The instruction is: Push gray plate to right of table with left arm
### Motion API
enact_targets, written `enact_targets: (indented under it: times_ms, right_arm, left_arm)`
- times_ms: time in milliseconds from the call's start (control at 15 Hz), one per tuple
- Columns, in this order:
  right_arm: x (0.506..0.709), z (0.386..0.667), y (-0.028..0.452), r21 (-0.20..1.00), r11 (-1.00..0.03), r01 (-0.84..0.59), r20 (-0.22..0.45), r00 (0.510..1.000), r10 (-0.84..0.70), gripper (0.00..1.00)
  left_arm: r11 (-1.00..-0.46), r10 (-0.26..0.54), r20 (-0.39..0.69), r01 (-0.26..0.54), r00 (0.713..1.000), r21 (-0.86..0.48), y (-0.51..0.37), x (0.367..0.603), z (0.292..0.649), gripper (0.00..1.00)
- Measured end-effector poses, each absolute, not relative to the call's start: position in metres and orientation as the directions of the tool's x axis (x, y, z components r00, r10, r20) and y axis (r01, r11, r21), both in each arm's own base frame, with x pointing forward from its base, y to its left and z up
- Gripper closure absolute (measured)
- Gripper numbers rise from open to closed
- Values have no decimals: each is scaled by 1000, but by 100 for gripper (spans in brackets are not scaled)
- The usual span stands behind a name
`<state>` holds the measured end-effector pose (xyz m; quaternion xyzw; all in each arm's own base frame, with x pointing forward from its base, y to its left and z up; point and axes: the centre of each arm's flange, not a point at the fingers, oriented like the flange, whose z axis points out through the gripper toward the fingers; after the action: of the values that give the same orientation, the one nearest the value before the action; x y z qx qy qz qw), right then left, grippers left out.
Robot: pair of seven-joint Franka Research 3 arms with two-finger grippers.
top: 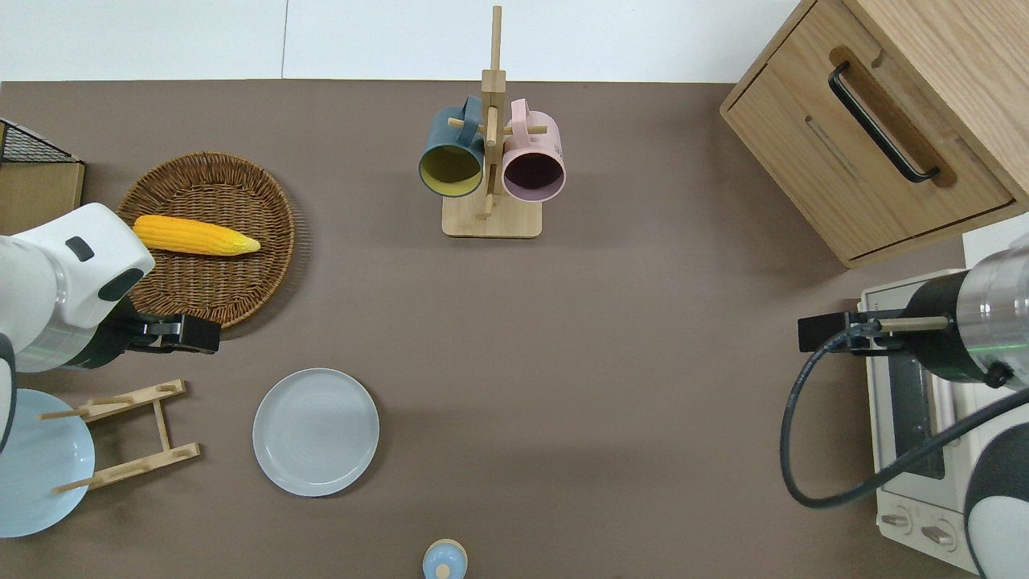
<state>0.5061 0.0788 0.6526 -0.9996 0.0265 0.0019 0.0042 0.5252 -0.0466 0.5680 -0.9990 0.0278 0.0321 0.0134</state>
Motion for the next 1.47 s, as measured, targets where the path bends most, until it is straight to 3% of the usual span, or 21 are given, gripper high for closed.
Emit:
enact_targets:
  times_ms: [1467]
  right_arm:
    - [506, 653, 79, -8, -999, -53, -4, 999, -53, 0]
  left_arm:
    - [-998, -49, -66, -51, 997, -23, -43, 525, 571, 0]
